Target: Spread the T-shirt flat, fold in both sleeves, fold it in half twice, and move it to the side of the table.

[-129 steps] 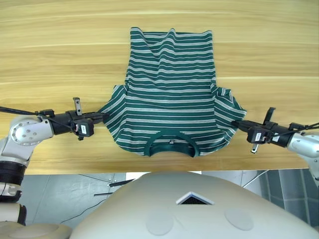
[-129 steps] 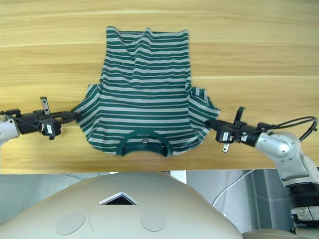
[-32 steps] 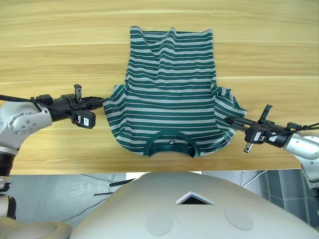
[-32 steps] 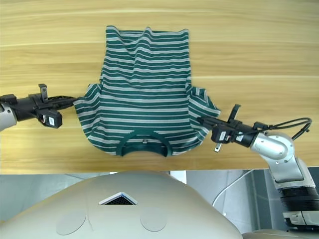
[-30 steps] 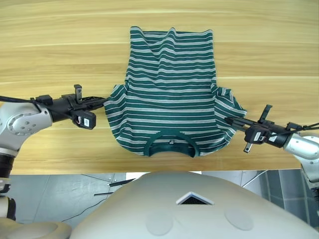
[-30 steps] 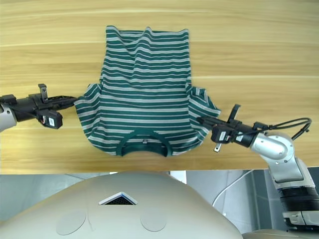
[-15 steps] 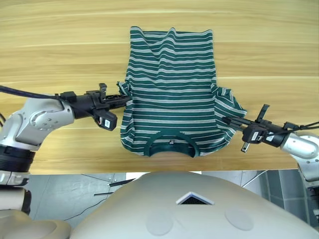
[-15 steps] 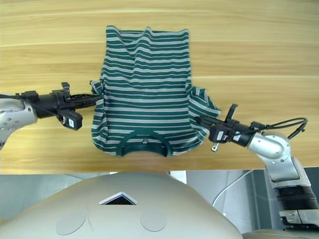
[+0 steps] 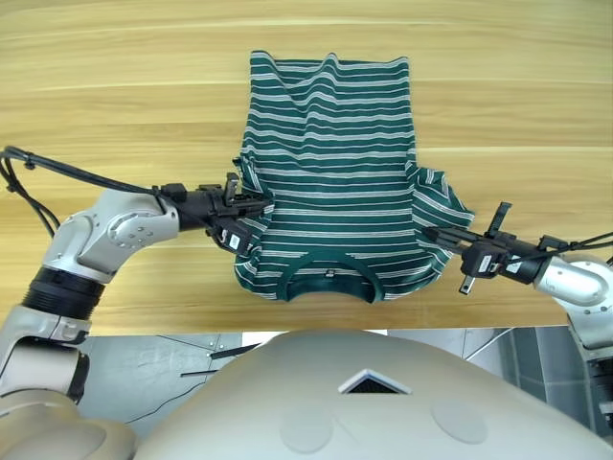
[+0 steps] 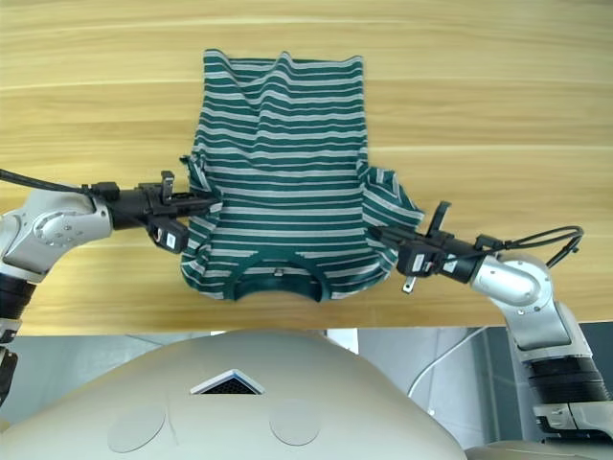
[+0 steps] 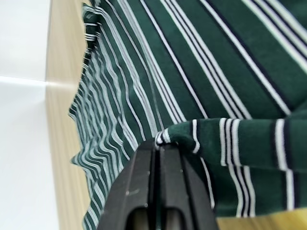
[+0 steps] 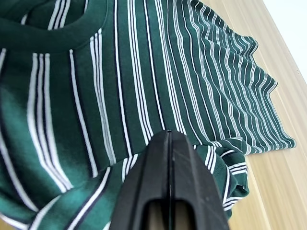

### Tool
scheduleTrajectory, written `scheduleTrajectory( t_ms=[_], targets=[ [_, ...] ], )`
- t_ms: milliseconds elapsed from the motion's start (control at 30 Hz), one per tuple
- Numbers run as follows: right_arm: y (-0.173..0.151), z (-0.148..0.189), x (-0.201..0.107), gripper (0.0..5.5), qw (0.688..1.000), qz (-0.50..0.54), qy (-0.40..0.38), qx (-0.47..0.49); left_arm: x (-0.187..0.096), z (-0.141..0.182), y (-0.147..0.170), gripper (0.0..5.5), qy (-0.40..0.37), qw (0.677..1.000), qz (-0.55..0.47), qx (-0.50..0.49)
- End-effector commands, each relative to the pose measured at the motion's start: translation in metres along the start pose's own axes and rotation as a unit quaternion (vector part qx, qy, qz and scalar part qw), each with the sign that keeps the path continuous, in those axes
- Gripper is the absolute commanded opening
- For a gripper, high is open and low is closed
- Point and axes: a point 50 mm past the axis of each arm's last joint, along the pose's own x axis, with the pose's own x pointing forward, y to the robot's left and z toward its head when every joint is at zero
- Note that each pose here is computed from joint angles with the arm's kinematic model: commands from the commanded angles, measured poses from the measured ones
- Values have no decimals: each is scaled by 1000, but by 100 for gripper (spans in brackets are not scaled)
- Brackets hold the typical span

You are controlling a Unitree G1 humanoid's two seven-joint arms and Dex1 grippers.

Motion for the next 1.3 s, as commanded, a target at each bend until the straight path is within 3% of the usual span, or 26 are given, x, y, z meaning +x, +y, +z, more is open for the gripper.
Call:
scheduleTrajectory(
  t_ms=[33,633,967,1300],
  targets=[
    [-1,2,1,0,1000,2,-4,-4,9,2,-4,1,-7,1000,-20,0],
    [-1,3,6,0,1000,2,-11,-1,14,10,16,1,-20,1000,17,8],
    [-2,5,8,0,1000,2,-15,-3,24,9,1,1,-18,999,-32,-16],
    [-2,5,12,0,1000,3,-18,-2,28,11,11,182,-24,999,5,-33]
  ],
)
